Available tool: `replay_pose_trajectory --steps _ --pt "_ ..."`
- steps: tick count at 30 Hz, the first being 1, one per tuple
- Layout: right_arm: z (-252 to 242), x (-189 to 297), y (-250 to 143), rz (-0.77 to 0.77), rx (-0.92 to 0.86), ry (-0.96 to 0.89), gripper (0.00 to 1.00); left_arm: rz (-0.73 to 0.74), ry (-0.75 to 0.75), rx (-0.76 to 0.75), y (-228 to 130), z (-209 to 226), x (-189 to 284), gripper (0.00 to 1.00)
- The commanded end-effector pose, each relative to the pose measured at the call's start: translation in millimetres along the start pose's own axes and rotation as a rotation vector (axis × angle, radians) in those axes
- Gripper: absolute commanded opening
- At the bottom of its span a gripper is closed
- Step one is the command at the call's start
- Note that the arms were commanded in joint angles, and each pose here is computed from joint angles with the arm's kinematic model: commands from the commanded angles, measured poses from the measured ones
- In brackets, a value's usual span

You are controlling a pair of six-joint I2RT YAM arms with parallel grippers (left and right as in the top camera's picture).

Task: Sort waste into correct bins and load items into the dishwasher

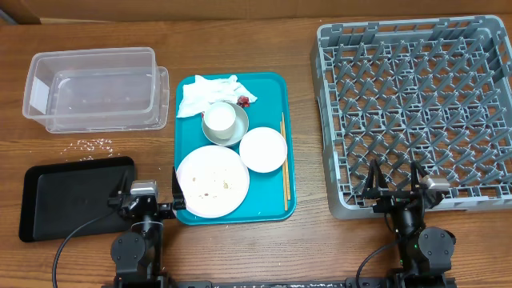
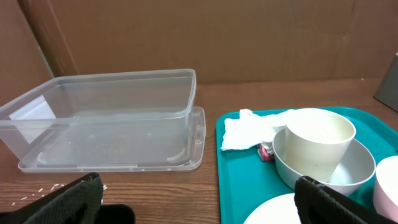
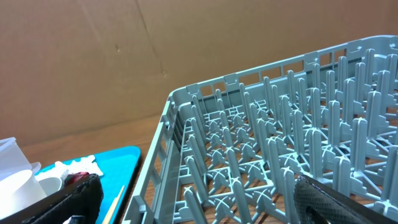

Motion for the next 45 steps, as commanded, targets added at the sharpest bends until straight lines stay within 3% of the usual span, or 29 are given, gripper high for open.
replay_pose_trajectory --steps 1,19,23,28,31,37,41,45 --pt "-2 0 -1 -0.013 0.004 -0.008 1.00 -0.012 -0.008 0.014 0 0 0 1.00" --pt "6 0 5 -0.036 -0.015 0.075 1.00 -0.012 -0.008 0.014 0 0 0 1.00" --pt "12 2 17 -0.110 -0.219 0.127 1.00 -0.012 -0.008 0.014 0 0 0 1.00" --pt "11 2 16 -0.080 -0.600 0.142 1.00 -0.012 -0.008 0.014 0 0 0 1.00" --pt "11 2 16 -0.074 -0.678 0.146 1.00 -0.012 -0.008 0.014 0 0 0 1.00" --pt "18 3 15 0.023 -1.006 0.225 1.00 -0.012 -0.008 0.014 0 0 0 1.00" --pt "28 7 26 0.021 -1.027 0.352 1.00 -0.012 -0.008 0.014 0 0 0 1.00" --pt "38 15 47 -0.091 -0.970 0.496 1.00 -0.012 -0.008 0.014 0 0 0 1.00"
Point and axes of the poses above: each gripper's point midway between its finger pads, its own x axis back along the fingers, its own z axis along the line the jaws close on, y = z × x, the point moved 10 cm from there along x, back along the fingers, and after that the axes turned 8 degrees about -x, right-handed, at the moved point
